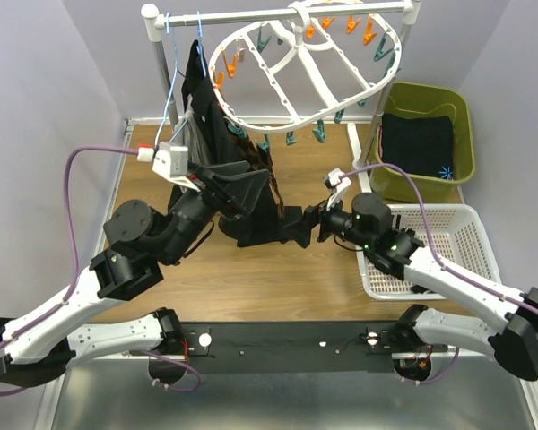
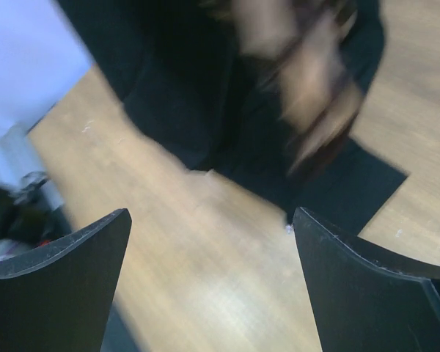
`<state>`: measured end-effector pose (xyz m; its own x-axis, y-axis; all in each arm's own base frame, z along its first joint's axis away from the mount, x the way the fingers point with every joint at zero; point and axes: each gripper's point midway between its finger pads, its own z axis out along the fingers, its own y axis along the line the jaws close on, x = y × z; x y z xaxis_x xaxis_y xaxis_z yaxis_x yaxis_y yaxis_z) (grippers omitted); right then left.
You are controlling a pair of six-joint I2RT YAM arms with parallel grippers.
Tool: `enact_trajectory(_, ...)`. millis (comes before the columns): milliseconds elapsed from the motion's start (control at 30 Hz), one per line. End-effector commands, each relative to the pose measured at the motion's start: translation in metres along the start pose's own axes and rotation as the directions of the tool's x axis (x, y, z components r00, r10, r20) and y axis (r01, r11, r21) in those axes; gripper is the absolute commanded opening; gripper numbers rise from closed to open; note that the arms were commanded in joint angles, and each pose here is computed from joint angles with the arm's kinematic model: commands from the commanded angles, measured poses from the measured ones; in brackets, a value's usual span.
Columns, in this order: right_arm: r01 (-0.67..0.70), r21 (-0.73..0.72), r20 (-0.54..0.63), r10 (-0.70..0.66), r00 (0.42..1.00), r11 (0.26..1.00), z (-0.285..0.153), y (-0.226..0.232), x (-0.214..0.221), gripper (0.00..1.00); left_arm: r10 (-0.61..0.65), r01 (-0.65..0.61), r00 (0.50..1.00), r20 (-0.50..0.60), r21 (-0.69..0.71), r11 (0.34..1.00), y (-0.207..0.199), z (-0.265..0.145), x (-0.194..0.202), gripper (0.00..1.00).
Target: Remove the socks clipped to the hanger
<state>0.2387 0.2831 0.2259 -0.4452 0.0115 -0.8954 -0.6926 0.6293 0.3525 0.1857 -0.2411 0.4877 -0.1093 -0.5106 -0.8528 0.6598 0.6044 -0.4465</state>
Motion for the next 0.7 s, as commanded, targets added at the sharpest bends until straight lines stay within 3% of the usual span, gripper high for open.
enact_trajectory(0, 0.104, 0.057, 0.299, -0.116, 0.947, 0.993, 0.020, -0.014, -0.034, 1.00, -0.055, 0.055, 0.998, -0.006, -0.048, 0.997, 0.015, -0.022, 0.002, 0.64)
enact_trajectory(167, 0.188, 0.025, 0.335, -0.185, 0.924, 0.982, 0.049, -0.014, -0.025, 1.00, -0.067, 0.065, 0.997, -0.026, -0.070, 0.995, 0.023, -0.032, 0.008, 0.64)
enact_trajectory(333, 0.177, 0.001, 0.351, -0.167, 0.921, 0.984, 0.086, -0.017, -0.022, 0.99, -0.066, 0.064, 0.998, -0.020, -0.092, 0.994, 0.029, -0.039, 0.005, 0.64)
enact_trajectory(500, 0.158, -0.023, 0.414, -0.135, 0.900, 0.987, 0.122, -0.015, -0.042, 0.91, -0.060, 0.056, 0.998, -0.033, -0.110, 0.992, 0.033, -0.043, 0.006, 0.64)
enact_trajectory(667, 0.165, 0.043, 0.403, -0.168, 0.900, 0.985, 0.141, -0.030, -0.038, 0.86, -0.074, 0.069, 0.996, -0.040, -0.120, 0.990, 0.036, -0.050, 0.006, 0.64)
